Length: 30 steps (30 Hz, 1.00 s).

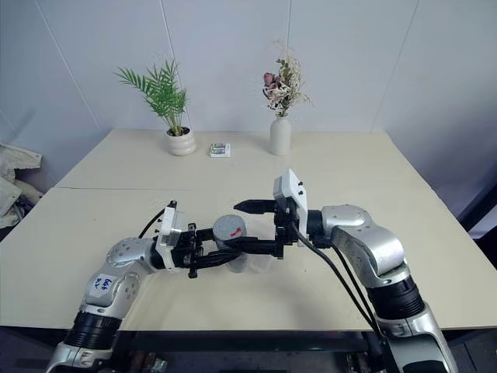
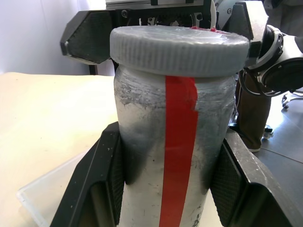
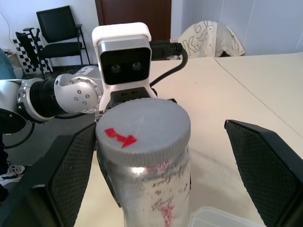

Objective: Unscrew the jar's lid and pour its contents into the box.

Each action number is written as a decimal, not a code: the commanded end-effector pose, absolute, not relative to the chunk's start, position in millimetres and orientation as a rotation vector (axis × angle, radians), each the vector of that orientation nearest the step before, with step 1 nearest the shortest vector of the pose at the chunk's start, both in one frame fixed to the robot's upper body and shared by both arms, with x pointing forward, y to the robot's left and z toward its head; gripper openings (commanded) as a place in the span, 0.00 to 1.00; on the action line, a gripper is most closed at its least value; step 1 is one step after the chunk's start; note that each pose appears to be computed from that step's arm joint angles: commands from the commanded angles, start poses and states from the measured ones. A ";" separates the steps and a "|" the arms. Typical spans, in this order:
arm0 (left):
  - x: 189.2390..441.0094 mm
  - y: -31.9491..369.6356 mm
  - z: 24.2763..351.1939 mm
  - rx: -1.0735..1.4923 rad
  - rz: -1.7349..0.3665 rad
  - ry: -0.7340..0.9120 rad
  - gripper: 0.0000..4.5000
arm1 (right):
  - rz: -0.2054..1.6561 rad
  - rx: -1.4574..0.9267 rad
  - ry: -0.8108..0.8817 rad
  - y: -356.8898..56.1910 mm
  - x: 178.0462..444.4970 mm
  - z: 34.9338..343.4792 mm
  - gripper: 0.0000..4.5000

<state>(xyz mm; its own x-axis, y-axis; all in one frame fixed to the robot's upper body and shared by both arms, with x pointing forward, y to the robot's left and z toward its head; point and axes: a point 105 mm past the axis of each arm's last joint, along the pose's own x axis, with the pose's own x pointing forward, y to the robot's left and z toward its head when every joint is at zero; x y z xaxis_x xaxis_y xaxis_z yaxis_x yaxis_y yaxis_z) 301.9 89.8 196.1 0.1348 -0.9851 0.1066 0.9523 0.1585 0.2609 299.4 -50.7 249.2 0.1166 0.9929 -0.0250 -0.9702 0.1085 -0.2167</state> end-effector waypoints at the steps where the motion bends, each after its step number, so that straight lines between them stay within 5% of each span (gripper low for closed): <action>1: 290.5 87.5 206.4 0.166 -1.460 -0.341 0.46 | 1.294 -0.202 -0.184 -81.6 316.1 262.4 1.00; 13: 293.2 93.4 206.4 0.169 -1.436 -0.334 0.46 | 1.304 -0.170 -0.173 -98.1 306.7 265.8 1.00; 19: 296.6 93.2 206.4 0.170 -1.422 -0.320 0.46 | 1.407 -0.166 -0.219 -64.3 285.9 275.8 1.00; 30: 297.1 88.8 205.9 0.166 -1.426 -0.315 0.46 | 1.435 -0.228 -0.206 -23.4 285.6 268.8 1.00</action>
<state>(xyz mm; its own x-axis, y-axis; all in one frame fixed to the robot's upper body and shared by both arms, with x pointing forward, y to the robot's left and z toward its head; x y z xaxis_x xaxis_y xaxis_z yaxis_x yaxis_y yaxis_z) 300.9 92.3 195.1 0.1364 -0.9858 0.0976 0.9528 0.1575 0.2597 289.3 -29.3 256.5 0.1392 0.9901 -0.0176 -0.9659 0.1319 -0.2227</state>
